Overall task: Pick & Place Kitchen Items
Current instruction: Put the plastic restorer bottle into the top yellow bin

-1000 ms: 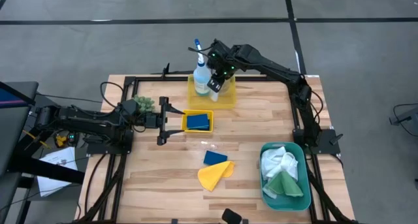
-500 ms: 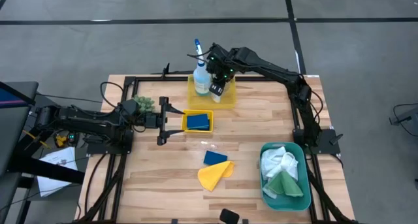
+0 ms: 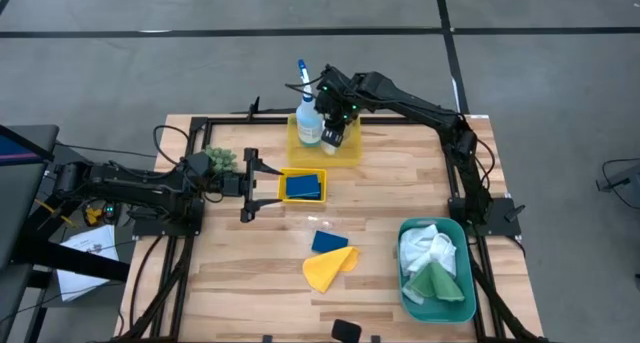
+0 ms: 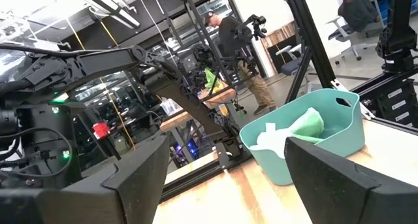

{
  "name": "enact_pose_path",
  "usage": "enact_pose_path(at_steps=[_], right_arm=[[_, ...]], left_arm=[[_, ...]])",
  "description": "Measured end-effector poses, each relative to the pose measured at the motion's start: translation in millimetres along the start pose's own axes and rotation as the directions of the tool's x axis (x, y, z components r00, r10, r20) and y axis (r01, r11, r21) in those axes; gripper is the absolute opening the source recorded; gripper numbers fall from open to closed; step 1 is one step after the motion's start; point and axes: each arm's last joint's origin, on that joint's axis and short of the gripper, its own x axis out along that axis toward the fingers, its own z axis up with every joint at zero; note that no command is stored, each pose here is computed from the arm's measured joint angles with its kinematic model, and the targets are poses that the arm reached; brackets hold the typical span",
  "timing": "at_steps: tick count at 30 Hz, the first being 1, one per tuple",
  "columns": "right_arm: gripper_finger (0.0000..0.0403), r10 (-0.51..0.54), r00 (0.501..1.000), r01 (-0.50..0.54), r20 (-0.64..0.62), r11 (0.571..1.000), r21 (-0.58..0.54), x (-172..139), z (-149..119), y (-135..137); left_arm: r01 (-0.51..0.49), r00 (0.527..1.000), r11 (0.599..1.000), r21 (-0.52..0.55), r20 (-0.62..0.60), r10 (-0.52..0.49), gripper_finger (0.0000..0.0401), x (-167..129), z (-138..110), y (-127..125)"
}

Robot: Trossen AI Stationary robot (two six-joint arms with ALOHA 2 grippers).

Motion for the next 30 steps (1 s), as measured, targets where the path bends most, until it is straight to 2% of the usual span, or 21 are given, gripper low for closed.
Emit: enact_pose_path(at_steps=[4,30], right_arm=[[0.0107,0.033,0.999,-0.033,0.001,0.999,-0.012,-0.1,-1.0,-2.6],[0.0107,0.033,0.999,-0.034,-0.004,0.991,-0.131,-0.1,-1.6,-3.6]], left_arm=[[0.0,1.0,1.0,0.0,0.0,0.0,0.0298,0.0,0.0,0.0],[0.002,1.0,1.0,-0.003,-0.004,-0.002,0.0298,0.0,-0.4,-0.2]])
